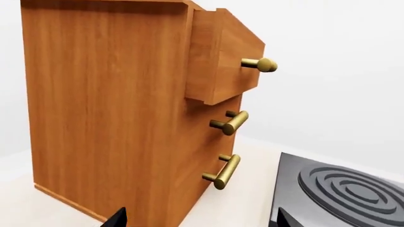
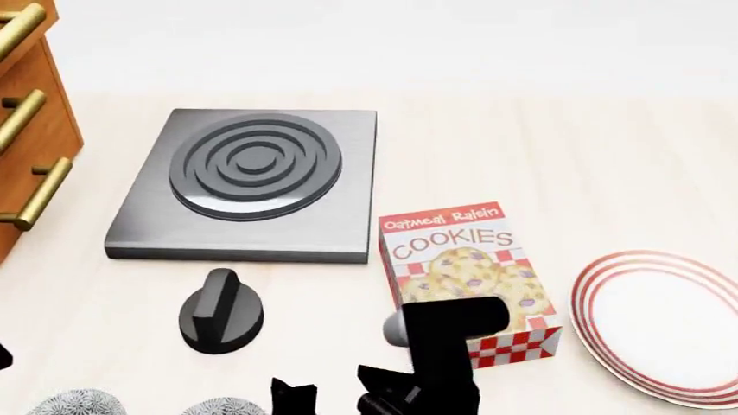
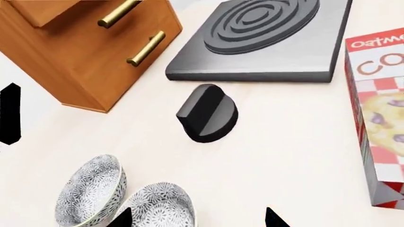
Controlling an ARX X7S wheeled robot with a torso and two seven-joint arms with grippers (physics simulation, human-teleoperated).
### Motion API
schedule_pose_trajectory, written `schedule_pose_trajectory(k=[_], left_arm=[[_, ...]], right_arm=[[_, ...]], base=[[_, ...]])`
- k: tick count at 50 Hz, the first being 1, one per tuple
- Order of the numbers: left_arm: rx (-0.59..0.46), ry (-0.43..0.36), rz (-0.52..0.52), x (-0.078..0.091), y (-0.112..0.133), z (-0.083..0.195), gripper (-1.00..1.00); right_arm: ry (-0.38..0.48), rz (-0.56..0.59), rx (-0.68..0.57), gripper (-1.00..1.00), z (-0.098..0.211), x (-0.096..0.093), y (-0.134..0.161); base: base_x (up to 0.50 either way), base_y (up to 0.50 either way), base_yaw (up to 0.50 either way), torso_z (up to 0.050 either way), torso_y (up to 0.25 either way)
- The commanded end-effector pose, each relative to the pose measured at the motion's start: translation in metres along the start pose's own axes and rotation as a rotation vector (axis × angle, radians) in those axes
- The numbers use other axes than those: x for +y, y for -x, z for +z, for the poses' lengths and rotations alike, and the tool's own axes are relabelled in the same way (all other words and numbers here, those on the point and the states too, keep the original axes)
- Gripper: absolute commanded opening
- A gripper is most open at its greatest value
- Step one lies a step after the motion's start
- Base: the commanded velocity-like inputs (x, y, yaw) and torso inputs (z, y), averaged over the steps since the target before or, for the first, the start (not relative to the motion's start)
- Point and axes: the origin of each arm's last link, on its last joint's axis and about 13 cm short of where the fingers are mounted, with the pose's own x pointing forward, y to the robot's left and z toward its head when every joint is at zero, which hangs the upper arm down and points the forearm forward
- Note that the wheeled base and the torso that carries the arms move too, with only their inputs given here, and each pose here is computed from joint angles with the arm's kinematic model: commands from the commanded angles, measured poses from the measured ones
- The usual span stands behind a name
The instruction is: Pick the akita bowl from table center and place it on the plate.
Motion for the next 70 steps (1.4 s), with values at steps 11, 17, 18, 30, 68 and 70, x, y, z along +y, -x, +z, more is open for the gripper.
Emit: schedule_pose_trajectory(k=[11, 17, 18, 30, 68, 70], left_arm=[[0.001, 0.014, 0.004, 0.001, 0.001, 0.0, 1.0], [0.008, 0.016, 0.013, 0.004, 0.001, -0.002, 1.0], [0.009, 0.016, 0.014, 0.004, 0.001, -0.002, 1.0], [0.016, 0.026, 0.031, 0.008, 0.004, -0.003, 1.0], [0.016, 0.034, 0.024, 0.008, 0.006, -0.003, 1.0], [0.017, 0.035, 0.024, 0.008, 0.006, -0.003, 1.0]], right_arm=[[0.009, 0.004, 0.085, 1.0, -0.004, -0.004, -0.006], [0.01, 0.021, 0.099, 1.0, -0.001, -0.005, -0.018], [0.012, 0.024, 0.101, 1.0, 0.0, -0.004, -0.02], [0.019, 0.053, 0.158, 1.0, -0.009, -0.003, -0.028], [0.028, 0.051, 0.216, 1.0, -0.01, -0.011, -0.042], [0.027, 0.051, 0.219, 1.0, -0.011, -0.012, -0.043]], base=[[0.0, 0.0, 0.0, 0.0, 0.0], [0.0, 0.0, 0.0, 0.0, 0.0], [0.0, 0.0, 0.0, 0.0, 0.0], [0.0, 0.0, 0.0, 0.0, 0.0], [0.0, 0.0, 0.0, 0.0, 0.0], [0.0, 0.0, 0.0, 0.0, 0.0]])
